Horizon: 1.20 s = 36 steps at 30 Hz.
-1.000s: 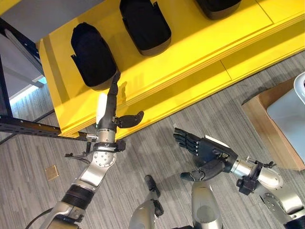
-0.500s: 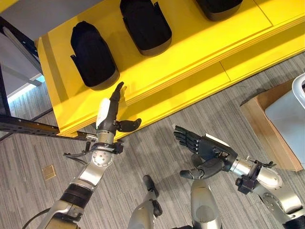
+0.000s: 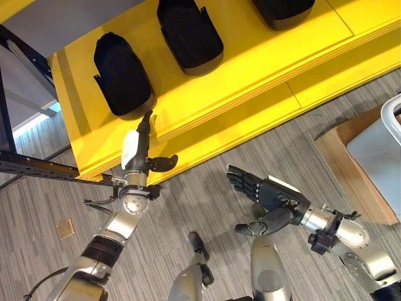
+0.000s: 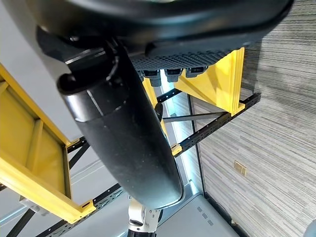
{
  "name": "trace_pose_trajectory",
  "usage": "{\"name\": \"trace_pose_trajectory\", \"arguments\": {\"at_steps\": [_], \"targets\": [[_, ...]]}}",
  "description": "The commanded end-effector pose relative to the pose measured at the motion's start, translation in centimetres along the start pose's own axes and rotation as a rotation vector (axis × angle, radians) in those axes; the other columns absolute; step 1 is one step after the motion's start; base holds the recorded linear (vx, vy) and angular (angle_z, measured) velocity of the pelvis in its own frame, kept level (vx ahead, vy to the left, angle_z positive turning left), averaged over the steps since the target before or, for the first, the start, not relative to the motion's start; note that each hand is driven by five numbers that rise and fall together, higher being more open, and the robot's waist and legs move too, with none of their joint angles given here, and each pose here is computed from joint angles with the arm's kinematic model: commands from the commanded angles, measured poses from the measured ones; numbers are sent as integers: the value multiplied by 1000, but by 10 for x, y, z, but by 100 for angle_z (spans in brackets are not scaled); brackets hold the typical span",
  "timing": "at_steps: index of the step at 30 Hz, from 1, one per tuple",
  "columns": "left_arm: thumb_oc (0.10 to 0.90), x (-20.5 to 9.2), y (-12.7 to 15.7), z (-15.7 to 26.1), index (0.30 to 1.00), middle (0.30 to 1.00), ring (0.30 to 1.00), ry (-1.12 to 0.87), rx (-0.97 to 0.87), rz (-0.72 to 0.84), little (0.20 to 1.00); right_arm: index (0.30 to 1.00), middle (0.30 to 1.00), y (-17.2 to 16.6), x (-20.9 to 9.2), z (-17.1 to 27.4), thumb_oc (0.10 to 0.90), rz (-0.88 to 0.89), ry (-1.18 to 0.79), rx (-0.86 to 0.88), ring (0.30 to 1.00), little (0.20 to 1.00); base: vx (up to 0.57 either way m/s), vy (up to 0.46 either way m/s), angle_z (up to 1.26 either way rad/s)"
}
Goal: Move parts from the plastic box to the shelf.
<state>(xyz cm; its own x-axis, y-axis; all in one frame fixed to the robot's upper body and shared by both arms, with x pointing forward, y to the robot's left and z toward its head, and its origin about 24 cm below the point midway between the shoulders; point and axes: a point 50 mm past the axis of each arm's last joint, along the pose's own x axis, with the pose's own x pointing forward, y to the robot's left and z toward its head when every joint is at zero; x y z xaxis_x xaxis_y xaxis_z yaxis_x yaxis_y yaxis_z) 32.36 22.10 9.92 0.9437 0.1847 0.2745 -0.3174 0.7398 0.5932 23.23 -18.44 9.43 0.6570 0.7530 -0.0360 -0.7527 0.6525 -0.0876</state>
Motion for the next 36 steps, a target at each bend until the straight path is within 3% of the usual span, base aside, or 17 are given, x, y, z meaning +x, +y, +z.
{"name": "trace_pose_trajectory", "arguments": {"at_steps": [1, 25, 36], "targets": [[900, 16, 42, -14, 1000, 1000, 1000, 57, 65, 191, 1000, 1000, 1000, 12, 13, 32, 900, 75, -220, -21, 1000, 1000, 0, 0, 0], [900, 37, 45, -12, 1000, 1000, 1000, 103, 122, 230, 1000, 1000, 1000, 13, 15, 33, 900, 118, -206, -30, 1000, 1000, 1, 1, -1], [900, 32, 42, -15, 1000, 1000, 1000, 111, 105, 226, 1000, 1000, 1000, 15, 15, 33, 900, 114, -213, -23, 1000, 1000, 0, 0, 0]]}}
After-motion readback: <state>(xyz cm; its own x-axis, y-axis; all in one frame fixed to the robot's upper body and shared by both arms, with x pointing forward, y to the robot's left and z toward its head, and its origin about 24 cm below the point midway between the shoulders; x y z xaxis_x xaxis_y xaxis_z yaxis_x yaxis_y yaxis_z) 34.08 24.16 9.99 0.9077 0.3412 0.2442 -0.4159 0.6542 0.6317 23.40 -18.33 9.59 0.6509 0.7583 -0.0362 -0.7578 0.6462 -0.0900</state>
